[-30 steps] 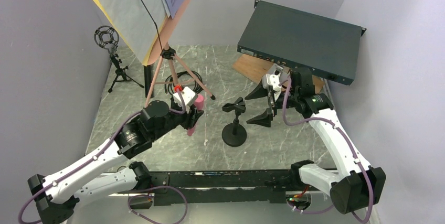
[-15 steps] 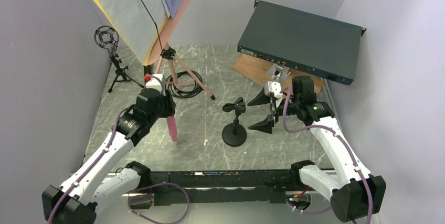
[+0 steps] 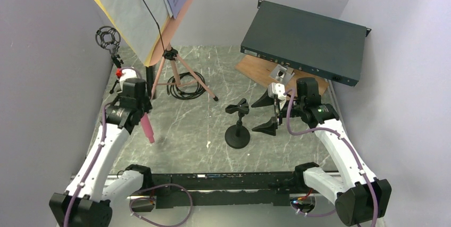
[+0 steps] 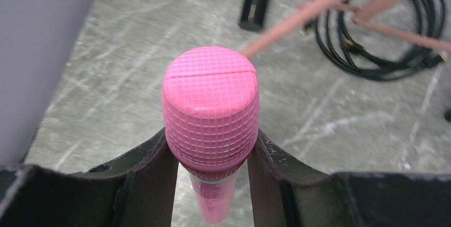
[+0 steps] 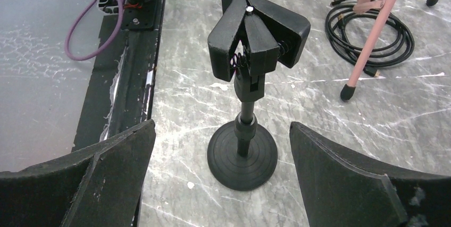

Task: Pack up the instrument practice props
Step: Remove the microphone from the microphone stand, then place the microphone at the center of the board.

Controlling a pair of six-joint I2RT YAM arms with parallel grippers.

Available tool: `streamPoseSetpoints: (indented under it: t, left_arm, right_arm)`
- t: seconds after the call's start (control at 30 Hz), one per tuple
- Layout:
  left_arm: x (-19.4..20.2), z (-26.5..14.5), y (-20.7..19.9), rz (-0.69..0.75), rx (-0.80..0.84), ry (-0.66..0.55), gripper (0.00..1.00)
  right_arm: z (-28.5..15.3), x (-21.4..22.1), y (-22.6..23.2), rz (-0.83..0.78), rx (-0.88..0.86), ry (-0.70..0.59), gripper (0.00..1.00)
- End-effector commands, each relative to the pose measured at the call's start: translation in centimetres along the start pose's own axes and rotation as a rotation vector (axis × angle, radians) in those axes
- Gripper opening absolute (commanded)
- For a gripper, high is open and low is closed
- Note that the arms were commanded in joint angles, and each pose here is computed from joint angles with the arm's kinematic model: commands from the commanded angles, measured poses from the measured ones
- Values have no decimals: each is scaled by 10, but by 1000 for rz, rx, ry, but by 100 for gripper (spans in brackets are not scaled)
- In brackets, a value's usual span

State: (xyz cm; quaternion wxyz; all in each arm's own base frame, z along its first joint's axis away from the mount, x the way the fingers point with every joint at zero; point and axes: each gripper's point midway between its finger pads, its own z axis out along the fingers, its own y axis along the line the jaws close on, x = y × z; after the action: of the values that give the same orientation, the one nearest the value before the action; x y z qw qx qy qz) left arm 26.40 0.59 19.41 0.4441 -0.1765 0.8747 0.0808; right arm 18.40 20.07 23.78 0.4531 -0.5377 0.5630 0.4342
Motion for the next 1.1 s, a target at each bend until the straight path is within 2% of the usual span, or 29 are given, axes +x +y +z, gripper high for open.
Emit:
streamPoseSetpoints:
  t: [0.0, 0.27, 0.53, 0.8, 1.07]
  left_arm:
    - [-46, 17, 21, 1, -93, -68, 0]
    - [-116, 73, 56, -40, -157, -116, 0]
    - [-170, 121, 28, 21, 43, -108, 0]
    - [-183, 155, -14, 76, 253, -52, 1]
    - [-176, 174, -42, 59, 399, 12, 1]
  right_arm:
    - [-1, -7, 1, -55, 2, -24, 99]
    - [-3, -11, 6, -63, -7, -39, 99]
    - [-2, -14, 12, -63, -30, -58, 99]
    - [-2, -14, 15, -66, -46, -64, 99]
    - [-2, -13, 16, -69, -49, -59, 99]
